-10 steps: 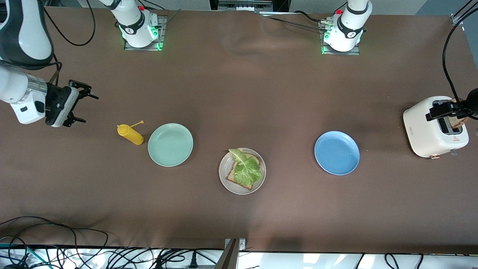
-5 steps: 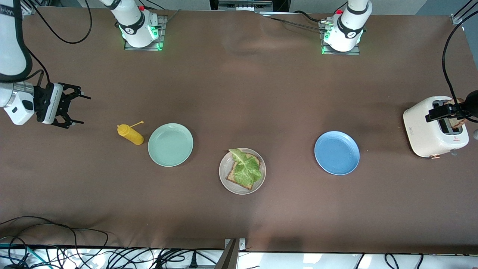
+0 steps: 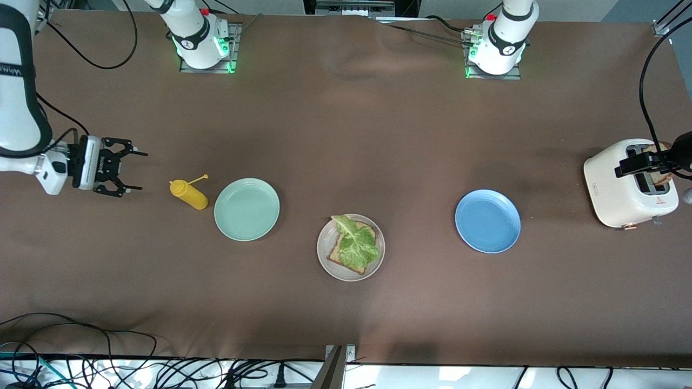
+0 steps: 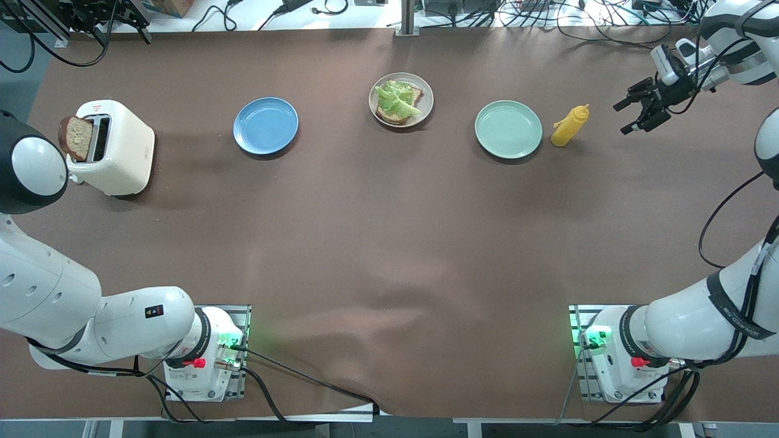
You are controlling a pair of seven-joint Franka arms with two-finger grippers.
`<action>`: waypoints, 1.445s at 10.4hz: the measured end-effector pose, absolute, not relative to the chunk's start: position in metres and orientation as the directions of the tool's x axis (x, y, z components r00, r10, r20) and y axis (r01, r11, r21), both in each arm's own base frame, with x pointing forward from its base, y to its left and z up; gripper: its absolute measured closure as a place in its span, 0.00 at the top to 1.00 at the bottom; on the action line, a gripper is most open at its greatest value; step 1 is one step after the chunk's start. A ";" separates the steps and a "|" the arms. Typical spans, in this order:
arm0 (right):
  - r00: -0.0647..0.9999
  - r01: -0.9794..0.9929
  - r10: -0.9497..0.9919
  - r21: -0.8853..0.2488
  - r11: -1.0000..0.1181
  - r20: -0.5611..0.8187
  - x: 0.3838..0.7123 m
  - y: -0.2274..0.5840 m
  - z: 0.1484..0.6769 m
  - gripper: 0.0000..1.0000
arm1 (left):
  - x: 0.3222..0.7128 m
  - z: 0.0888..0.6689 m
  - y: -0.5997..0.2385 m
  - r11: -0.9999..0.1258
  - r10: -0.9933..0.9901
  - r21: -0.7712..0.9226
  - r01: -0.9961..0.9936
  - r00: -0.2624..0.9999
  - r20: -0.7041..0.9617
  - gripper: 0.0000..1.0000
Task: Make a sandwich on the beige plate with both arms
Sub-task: 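Close the right gripper around the yellow mustard bottle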
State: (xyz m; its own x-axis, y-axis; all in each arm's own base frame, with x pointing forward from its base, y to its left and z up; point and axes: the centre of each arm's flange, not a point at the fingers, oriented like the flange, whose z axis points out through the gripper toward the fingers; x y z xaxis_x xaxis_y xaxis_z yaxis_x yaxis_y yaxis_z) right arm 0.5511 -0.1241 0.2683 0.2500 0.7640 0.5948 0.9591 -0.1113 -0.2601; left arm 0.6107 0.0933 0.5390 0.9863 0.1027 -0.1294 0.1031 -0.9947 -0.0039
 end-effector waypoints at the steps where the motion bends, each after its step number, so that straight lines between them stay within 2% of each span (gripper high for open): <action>1: 0.238 0.963 0.732 -0.255 -0.090 0.639 0.549 -0.124 0.247 1.00 | 0.611 0.539 0.093 -0.995 0.102 -0.004 0.103 0.986 -0.130 1.00; 4: 0.192 0.971 0.609 -0.237 -0.006 0.770 0.542 -0.113 0.182 1.00 | 0.610 0.538 0.095 -0.994 0.106 -0.004 0.106 0.986 -0.130 1.00; 6: 0.164 0.977 0.579 -0.213 0.018 0.798 0.541 -0.113 0.155 1.00 | 0.610 0.538 0.099 -0.994 0.112 -0.004 0.113 0.985 -0.131 1.00; 9: 0.139 0.985 0.542 -0.174 0.014 0.829 0.538 -0.112 0.132 1.00 | 0.609 0.538 0.106 -0.995 0.096 -0.002 0.097 0.987 -0.131 1.00; 12: 0.133 0.988 0.524 -0.152 -0.007 0.841 0.546 -0.110 0.130 1.00 | 0.602 0.527 0.157 -0.994 0.112 -0.008 0.112 0.982 -0.149 1.00; 15: 0.131 0.990 0.501 -0.142 -0.015 0.856 0.554 -0.095 0.124 1.00 | 0.604 0.493 0.192 -0.989 0.114 -0.122 0.089 0.969 -0.218 1.00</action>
State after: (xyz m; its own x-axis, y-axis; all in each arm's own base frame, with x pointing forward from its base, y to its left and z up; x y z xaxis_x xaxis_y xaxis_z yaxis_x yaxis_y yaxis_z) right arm 0.5538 -0.0953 0.1243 0.1309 0.5009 0.8555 0.9897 -0.0153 -0.1425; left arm 0.6036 0.1916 0.4926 0.9693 0.1137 -0.2180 0.0886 -0.9886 -0.1216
